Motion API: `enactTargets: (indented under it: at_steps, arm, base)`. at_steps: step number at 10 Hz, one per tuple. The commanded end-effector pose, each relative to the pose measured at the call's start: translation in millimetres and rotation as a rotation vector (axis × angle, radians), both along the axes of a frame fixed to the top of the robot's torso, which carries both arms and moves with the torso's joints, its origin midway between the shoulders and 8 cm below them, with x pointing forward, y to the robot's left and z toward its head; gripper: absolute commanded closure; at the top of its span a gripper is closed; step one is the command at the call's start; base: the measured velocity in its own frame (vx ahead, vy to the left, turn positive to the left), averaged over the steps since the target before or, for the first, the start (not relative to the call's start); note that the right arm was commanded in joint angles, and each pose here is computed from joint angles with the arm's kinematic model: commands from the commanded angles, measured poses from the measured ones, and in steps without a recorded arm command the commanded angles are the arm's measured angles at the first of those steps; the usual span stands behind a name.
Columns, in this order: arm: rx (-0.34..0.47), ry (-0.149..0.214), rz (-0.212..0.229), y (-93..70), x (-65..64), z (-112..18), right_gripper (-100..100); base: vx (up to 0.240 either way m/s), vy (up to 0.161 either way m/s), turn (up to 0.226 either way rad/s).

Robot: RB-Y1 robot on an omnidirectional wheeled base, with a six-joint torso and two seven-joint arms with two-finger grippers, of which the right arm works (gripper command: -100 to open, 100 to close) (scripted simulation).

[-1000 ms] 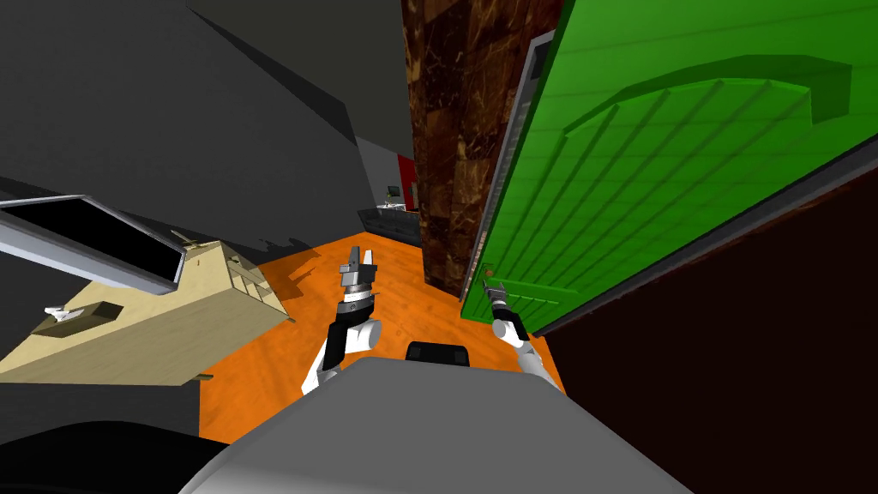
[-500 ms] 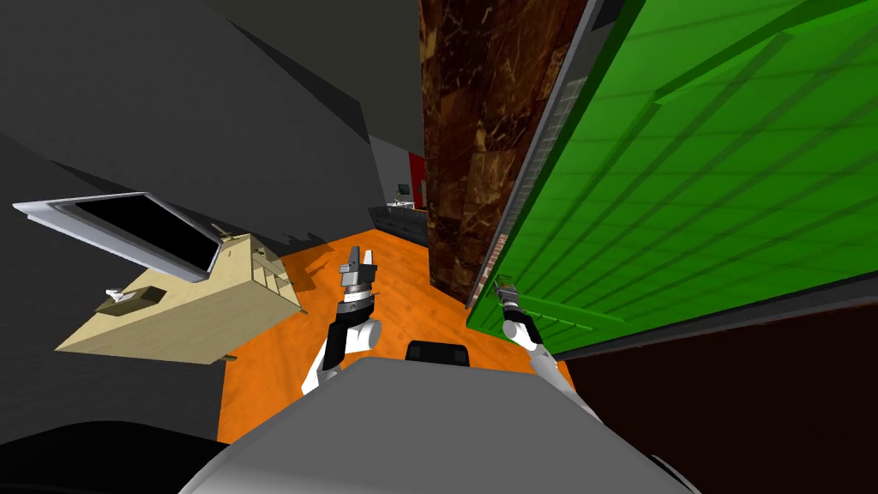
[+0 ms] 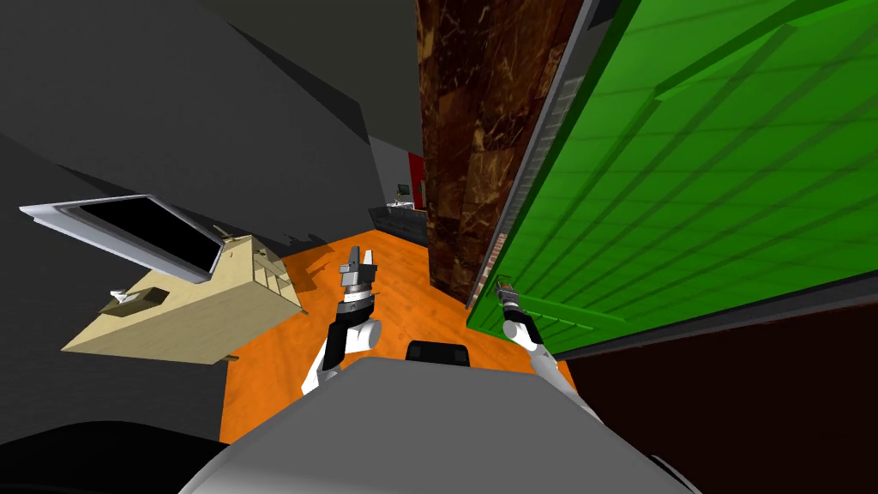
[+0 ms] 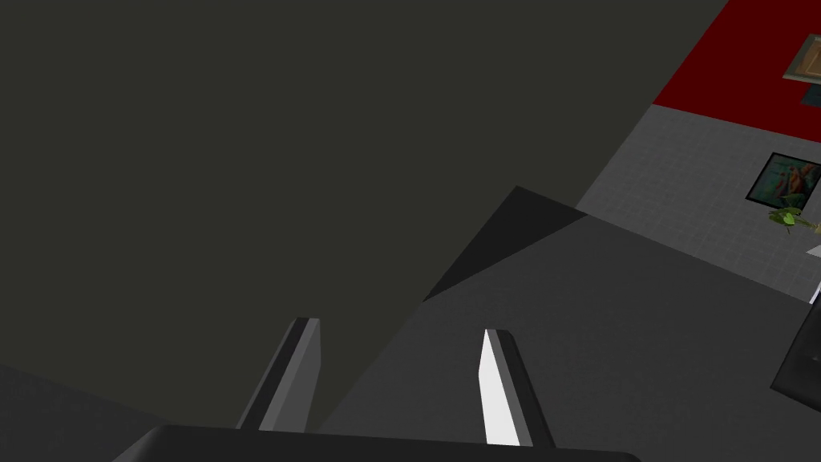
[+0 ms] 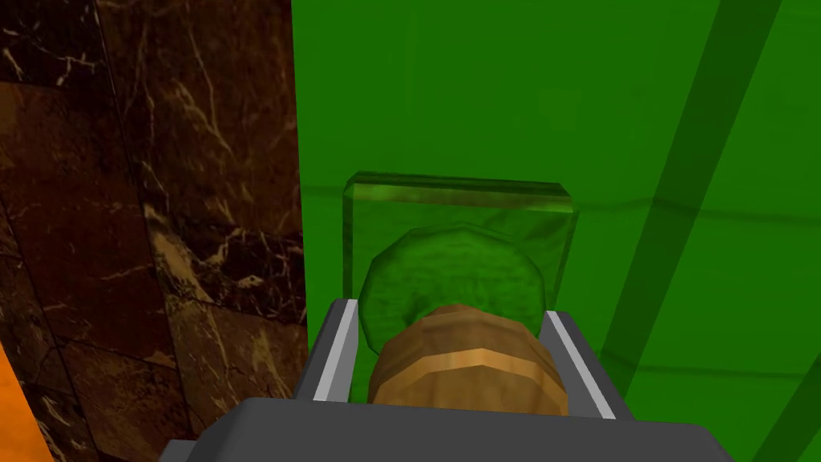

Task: Pull the door open

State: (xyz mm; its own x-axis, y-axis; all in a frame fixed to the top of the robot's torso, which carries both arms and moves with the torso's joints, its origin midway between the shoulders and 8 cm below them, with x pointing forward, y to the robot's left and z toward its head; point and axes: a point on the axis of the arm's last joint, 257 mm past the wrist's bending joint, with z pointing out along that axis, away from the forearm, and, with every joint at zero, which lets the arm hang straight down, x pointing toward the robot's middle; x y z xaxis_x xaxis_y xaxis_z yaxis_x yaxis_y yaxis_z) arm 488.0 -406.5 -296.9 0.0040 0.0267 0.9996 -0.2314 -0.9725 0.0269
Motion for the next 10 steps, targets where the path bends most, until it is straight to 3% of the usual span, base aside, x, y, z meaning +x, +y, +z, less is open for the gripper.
enactTargets:
  at_steps: [1,3,10]
  arm:
    - [0.002,-0.003,0.001,1.1,0.4,1.0,100]
    - [0.003,-0.002,0.012,0.4,-2.1,0.4,100]
    - [0.020,-0.005,0.068,2.3,-12.7,1.2,100]
  base:
    - [0.000,0.000,0.000]
    - [-0.072,-0.032,0.077]
    - [-0.228,-0.069,0.170]
